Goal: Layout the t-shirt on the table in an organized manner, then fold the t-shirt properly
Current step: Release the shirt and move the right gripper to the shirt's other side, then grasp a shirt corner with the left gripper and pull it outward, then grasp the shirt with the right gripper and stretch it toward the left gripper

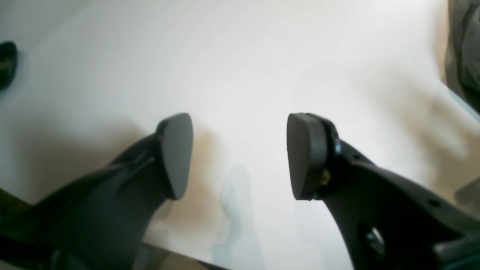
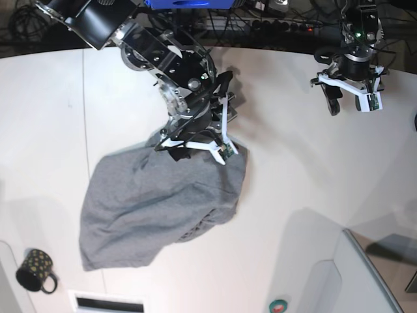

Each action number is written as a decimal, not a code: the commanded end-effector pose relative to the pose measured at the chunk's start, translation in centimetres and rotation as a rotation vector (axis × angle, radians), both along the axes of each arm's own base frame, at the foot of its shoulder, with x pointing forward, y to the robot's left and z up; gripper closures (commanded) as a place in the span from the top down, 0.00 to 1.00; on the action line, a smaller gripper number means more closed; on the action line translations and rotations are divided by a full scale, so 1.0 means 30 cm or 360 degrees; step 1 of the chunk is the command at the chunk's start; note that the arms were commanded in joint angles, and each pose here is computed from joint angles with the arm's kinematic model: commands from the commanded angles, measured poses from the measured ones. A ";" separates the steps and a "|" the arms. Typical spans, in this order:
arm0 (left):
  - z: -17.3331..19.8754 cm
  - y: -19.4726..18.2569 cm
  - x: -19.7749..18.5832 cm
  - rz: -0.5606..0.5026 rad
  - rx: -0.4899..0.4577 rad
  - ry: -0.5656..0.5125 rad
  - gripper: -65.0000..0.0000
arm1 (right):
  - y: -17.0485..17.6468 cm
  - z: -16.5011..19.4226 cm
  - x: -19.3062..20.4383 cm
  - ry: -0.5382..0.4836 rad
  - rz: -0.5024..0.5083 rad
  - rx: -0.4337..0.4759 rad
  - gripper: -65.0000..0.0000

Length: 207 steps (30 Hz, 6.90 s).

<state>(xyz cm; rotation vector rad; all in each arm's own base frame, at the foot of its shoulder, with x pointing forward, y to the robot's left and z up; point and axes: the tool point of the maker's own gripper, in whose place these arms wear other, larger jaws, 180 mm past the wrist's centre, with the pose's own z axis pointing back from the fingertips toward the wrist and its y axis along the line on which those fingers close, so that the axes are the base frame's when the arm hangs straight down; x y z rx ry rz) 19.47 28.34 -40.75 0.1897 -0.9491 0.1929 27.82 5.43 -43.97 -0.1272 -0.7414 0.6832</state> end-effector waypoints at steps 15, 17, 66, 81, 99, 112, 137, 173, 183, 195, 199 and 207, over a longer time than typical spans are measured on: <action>-0.001 0.046 -0.015 -0.0010 0.0061 0.0019 0.58 | -0.073 -0.067 0.073 -0.0177 0.0041 -0.0314 0.00; 0.006 0.050 -0.009 -0.0016 0.0070 0.0012 0.58 | -0.055 -0.023 0.028 -0.0194 0.0090 -0.0228 0.04; -0.234 -0.621 0.077 -0.0947 -0.0177 0.0510 0.00 | -0.681 -0.024 0.362 0.0098 -0.0428 0.0150 0.16; -0.039 -0.660 0.442 -0.0754 -0.0269 0.0232 0.00 | -0.780 0.096 0.127 0.0005 -0.0622 0.0158 0.76; 0.057 -0.795 0.593 -0.0707 -0.0448 0.0091 0.00 | -0.403 -0.014 -0.153 0.0281 -0.0211 0.0525 0.75; 0.045 0.065 0.307 0.0021 -0.0070 0.0234 0.00 | -0.218 -0.091 -0.168 0.0430 -0.0480 0.0872 0.75; 0.032 0.192 0.124 0.0047 0.0144 0.0058 0.00 | -0.253 -0.086 -0.294 0.0509 -0.0517 0.0929 0.00; -0.234 -0.858 0.700 -0.0134 -0.1199 0.0187 0.74 | -0.401 -0.066 -0.361 0.0487 -0.0458 0.0732 0.00; -0.227 -0.907 0.797 -0.0096 -0.1171 0.0211 0.71 | -0.410 -0.068 -0.364 0.0489 -0.0455 0.0720 0.00; -0.242 -0.923 0.788 -0.0083 -0.1180 0.0251 0.00 | -0.419 -0.068 -0.363 0.0486 -0.0463 0.0715 0.00; -0.177 -0.874 0.855 -0.0113 -0.1154 0.0173 0.00 | -0.459 -0.063 -0.378 0.0480 -0.0440 0.0660 0.00; 0.134 -0.650 0.956 -0.0345 -0.1033 -0.0055 0.00 | -0.600 0.046 -0.322 0.0418 -0.0392 0.0430 0.00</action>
